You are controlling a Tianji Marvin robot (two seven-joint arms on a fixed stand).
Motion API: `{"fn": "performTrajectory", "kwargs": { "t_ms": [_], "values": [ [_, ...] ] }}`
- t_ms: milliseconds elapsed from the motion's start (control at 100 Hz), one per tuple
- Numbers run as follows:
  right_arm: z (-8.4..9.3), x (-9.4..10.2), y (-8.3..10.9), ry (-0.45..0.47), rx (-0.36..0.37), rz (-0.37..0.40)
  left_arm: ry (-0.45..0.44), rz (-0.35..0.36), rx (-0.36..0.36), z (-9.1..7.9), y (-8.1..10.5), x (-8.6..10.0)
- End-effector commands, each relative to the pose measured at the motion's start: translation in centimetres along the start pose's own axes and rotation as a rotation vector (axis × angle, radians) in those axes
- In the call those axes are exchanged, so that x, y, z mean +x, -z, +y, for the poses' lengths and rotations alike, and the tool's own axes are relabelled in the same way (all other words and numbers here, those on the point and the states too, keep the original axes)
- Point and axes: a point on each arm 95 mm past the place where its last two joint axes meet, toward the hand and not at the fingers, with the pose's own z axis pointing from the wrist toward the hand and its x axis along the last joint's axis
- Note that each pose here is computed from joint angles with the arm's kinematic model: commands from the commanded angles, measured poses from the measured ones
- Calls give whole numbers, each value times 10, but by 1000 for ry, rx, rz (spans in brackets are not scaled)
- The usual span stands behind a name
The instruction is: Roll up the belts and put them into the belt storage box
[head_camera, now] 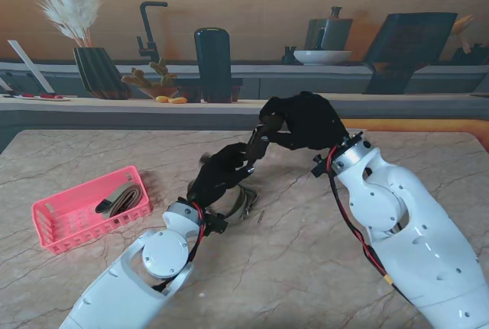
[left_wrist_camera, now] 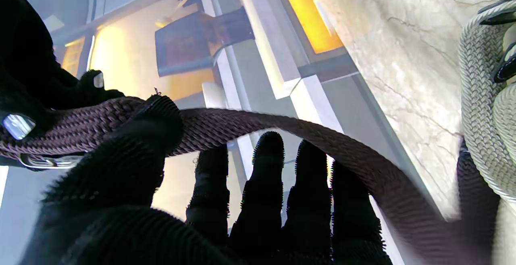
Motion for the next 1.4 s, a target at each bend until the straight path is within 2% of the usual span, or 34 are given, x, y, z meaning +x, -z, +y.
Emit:
{"fn": "performTrajectory", "kwargs": {
  "t_ms": [0, 170, 400, 550, 750, 970, 1170, 1390],
  "values": [
    [19, 6, -8, 30, -46, 35, -6, -13, -1, 0, 2, -1],
    [33, 8, -10, 75, -75, 58, -39, 16, 19, -4, 0, 5],
    [43, 11, -13, 84, -85, 81, -46, 45, 31, -8, -8, 13],
    [44, 15, -13, 75, -85, 96, -36, 31, -24, -2, -17, 15],
    [40, 17, -13, 52, -74, 103, -35, 5, -33, 12, -31, 14],
    [33, 13, -12, 42, -57, 92, 52, -18, -34, 26, -35, 15],
    [30, 5, -10, 57, -42, 71, 195, -67, -32, 38, -21, 12],
    [28, -1, -8, 106, -26, 74, 223, -89, -41, 39, -13, 8]
  ]
}}
